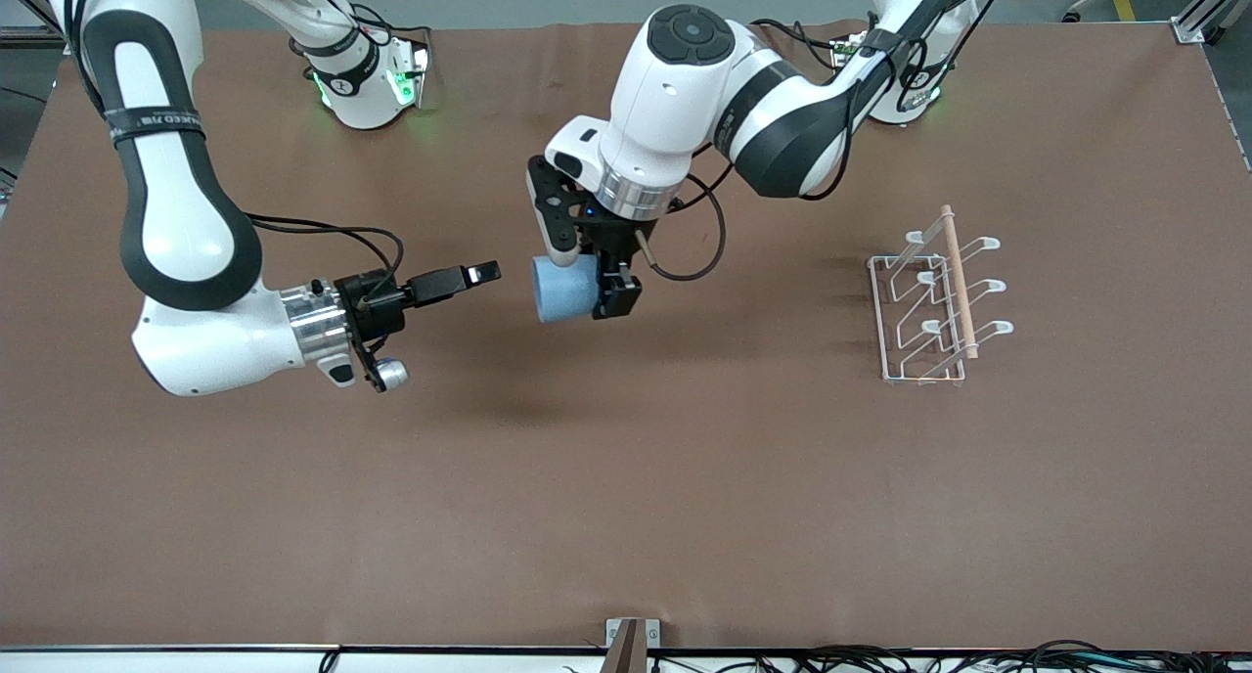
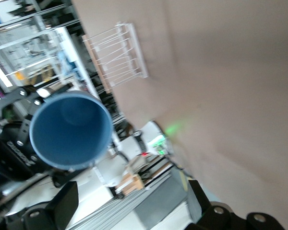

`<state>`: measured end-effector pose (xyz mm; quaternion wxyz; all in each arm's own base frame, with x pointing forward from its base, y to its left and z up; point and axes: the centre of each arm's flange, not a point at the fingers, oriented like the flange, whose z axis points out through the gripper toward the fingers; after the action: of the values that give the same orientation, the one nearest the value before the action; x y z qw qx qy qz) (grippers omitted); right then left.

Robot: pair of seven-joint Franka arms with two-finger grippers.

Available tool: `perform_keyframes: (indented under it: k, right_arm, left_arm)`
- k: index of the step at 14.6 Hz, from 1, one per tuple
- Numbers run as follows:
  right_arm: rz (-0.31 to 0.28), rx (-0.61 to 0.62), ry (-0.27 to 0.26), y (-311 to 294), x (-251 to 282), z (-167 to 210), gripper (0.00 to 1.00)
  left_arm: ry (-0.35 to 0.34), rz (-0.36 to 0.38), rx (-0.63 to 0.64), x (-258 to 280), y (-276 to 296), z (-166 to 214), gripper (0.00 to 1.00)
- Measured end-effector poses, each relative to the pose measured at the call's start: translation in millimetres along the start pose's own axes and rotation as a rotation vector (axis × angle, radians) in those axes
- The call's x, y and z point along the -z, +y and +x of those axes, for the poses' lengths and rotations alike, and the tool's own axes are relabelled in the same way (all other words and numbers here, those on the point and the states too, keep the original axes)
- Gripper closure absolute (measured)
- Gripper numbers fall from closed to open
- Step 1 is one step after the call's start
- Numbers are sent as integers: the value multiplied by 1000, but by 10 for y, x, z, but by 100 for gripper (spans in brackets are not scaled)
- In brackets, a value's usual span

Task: Hang cup on cup holder
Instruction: 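Open the right gripper and withdraw it while the left gripper carries the cup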

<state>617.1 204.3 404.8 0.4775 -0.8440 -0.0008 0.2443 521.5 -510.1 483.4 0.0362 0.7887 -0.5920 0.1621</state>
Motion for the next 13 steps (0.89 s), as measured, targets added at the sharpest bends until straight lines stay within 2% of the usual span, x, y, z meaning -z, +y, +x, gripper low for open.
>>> perform_keyframes:
  k: [2,4,7,9,10,13]
  right_arm:
    - [-148,9,63,59,274,-84,0]
    - [-288,10,114,85,550,-218,0]
    - [-466,8,194,135,937,-379,0]
    - [-645,25,266,106,1200,-504,0]
    - [-731,39,293,44,1306,-594,0]
    - [-907,77,357,-226,1540,-911,0]
  left_arm:
    - [-86,-6,-30,-42,-182,-202,23]
    - [-202,-18,-70,-69,-408,-483,23]
    - [-383,-52,-103,-47,-794,-998,23]
    - [-488,-65,-95,5,-1030,-1332,23]
    - [-552,-60,-102,41,-1122,-1484,23]
    - [-748,-22,-151,150,-1239,-1761,23]
